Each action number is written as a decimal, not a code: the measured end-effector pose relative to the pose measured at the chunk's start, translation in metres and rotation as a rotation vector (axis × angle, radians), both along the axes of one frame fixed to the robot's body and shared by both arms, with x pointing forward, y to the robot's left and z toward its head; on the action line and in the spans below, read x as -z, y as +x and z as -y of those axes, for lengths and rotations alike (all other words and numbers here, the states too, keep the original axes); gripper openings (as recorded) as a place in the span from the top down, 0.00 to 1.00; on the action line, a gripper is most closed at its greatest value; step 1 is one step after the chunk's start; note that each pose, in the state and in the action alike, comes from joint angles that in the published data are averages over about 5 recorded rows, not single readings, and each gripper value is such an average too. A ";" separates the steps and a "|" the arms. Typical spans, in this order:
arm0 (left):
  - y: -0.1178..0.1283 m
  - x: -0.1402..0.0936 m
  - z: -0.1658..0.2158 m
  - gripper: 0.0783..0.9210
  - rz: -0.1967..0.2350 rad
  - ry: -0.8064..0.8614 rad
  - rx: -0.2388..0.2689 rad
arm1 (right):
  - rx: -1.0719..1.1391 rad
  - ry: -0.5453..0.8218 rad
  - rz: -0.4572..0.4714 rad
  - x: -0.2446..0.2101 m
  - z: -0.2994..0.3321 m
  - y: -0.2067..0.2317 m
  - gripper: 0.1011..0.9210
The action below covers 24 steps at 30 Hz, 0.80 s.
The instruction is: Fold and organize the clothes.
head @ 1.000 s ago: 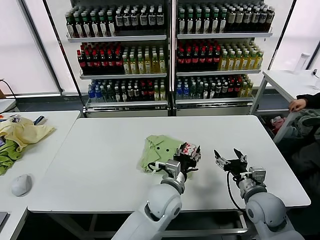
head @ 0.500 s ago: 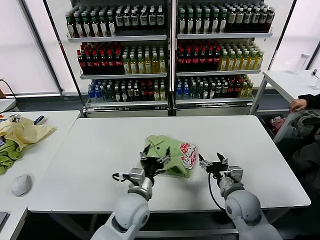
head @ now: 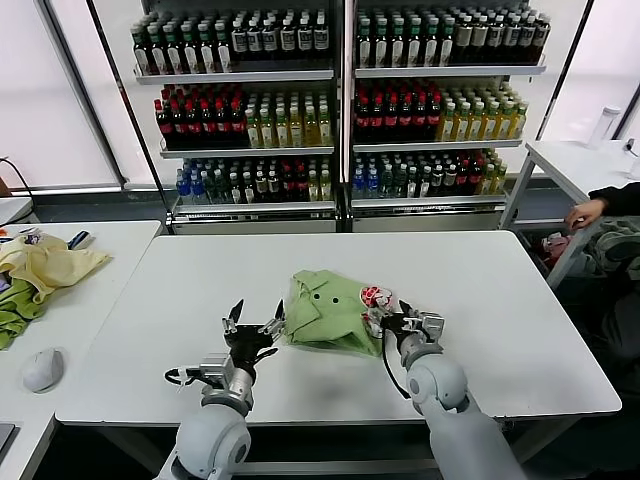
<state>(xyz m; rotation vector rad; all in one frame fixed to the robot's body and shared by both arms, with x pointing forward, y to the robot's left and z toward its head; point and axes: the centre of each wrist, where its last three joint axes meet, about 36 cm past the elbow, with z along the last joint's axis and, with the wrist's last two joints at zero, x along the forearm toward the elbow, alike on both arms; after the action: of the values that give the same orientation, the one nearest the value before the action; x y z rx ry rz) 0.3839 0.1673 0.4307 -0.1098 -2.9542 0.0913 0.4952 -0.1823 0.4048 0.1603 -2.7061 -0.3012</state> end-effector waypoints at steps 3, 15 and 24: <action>-0.003 0.001 -0.005 0.12 -0.004 0.004 -0.009 | 0.001 0.023 -0.012 0.001 -0.004 0.008 0.42; -0.011 0.005 -0.020 0.12 -0.017 0.015 -0.031 | 0.005 0.043 -0.061 0.009 -0.007 0.035 0.84; -0.015 0.005 -0.024 0.12 -0.019 0.019 -0.031 | -0.040 -0.086 -0.033 0.009 0.005 0.065 0.97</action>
<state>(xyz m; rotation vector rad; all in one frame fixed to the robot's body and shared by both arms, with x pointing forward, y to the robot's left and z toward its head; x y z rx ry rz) 0.3690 0.1915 0.4254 -0.0604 -2.9376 0.0679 0.5599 -0.1871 0.3954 0.1830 -2.6740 -0.1739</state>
